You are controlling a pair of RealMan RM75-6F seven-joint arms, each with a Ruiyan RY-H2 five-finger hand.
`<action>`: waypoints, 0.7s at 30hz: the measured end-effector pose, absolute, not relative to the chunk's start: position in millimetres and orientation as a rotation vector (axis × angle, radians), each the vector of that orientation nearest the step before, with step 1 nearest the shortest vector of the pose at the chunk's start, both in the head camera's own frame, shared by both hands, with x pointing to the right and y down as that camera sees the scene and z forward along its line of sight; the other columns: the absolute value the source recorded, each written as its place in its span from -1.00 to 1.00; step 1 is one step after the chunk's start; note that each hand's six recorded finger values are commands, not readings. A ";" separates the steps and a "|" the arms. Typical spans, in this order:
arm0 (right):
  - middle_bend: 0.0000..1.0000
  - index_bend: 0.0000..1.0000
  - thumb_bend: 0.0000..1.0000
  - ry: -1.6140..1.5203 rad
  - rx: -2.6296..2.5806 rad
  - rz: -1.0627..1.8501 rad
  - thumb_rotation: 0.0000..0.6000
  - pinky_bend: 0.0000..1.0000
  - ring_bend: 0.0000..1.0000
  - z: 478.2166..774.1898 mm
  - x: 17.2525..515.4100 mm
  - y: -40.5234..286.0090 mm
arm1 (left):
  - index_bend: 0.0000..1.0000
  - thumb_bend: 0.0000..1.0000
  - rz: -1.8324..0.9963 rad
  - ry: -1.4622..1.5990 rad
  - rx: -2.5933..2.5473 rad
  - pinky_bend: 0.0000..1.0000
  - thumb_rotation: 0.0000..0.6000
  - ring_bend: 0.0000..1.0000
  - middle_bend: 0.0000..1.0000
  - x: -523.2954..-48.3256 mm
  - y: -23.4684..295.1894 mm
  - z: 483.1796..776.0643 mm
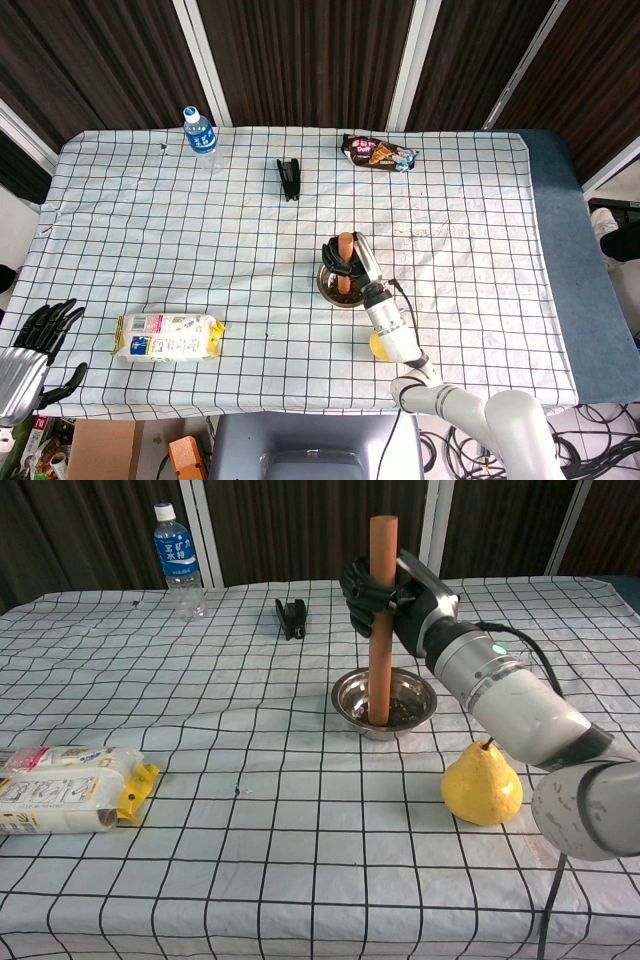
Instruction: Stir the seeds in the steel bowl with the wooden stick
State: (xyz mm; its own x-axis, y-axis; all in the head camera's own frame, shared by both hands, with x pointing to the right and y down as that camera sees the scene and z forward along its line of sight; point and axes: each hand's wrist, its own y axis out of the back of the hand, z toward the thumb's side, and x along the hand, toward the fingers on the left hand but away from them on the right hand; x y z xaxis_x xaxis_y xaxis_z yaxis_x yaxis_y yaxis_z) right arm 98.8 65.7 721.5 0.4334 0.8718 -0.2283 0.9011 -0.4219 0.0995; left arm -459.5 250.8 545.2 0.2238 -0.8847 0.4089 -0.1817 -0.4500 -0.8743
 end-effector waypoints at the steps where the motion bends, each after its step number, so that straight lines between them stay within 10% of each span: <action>1: 1.00 1.00 0.52 1.562 2.500 -0.181 1.00 1.00 1.00 712.9 98.4 62.2 | -1.00 -0.21 -1.267 0.990 -1.794 -1.00 1.00 -1.00 -1.00 -459.6 250.6 545.1; 11: 1.00 1.00 0.52 1.694 2.795 -0.306 1.00 1.00 1.00 654.1 127.6 33.8 | -1.00 -0.21 -1.262 0.984 -1.788 -1.00 1.00 -1.00 -1.00 -456.8 251.9 544.4; 21: 1.00 1.00 0.52 1.665 3.055 -1.371 1.00 0.91 0.91 685.6 224.9 46.7 | -1.00 -0.21 -1.252 0.970 -1.796 -1.00 1.00 -1.00 -1.00 -451.3 251.0 547.6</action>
